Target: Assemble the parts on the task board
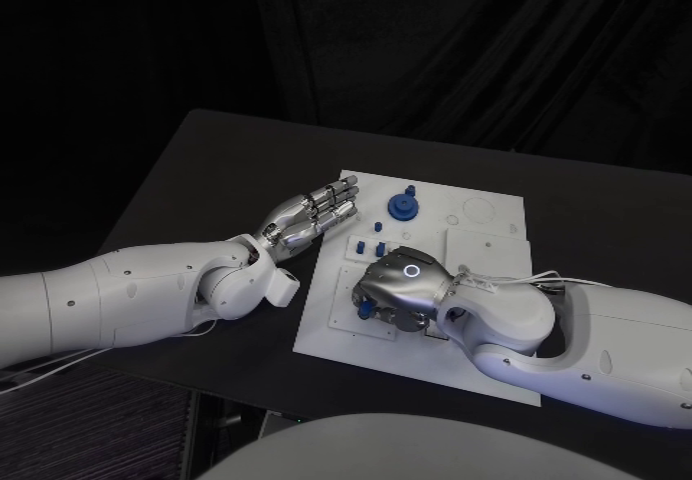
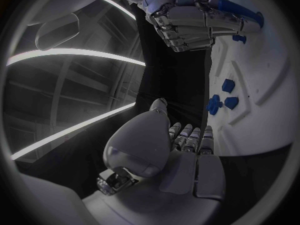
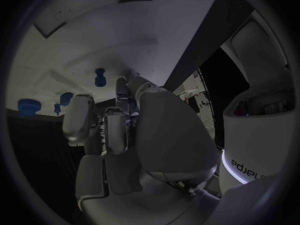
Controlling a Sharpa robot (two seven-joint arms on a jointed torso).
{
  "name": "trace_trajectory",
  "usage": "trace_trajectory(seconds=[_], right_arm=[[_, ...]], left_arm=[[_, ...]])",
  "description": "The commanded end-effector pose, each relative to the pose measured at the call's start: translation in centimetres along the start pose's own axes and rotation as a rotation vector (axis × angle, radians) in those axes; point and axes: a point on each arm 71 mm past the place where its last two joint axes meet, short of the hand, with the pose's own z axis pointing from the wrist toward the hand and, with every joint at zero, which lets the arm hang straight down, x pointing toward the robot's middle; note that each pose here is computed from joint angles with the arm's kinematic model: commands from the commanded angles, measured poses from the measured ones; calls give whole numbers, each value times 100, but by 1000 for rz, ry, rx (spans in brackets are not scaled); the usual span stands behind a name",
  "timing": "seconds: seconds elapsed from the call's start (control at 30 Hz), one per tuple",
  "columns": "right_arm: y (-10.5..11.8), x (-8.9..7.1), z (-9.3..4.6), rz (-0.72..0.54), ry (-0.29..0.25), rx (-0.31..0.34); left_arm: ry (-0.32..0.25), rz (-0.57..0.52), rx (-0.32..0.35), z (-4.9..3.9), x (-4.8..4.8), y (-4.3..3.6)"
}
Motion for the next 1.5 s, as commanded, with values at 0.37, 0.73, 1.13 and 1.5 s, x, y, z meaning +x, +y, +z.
trace_trajectory(seconds=[0.37, 0.73, 1.13, 1.5], right_arm=[[4, 39, 5, -13, 43, 14], [-18, 61, -19, -18, 71, 29], [-47, 66, -51, -17, 72, 40], [-36, 49, -61, -12, 52, 32]], left_arm=[[16, -14, 0, 1, 26, 11], [18, -16, -5, -1, 29, 22], [15, -20, -14, -27, 30, 55], [10, -25, -23, -67, 35, 96]])
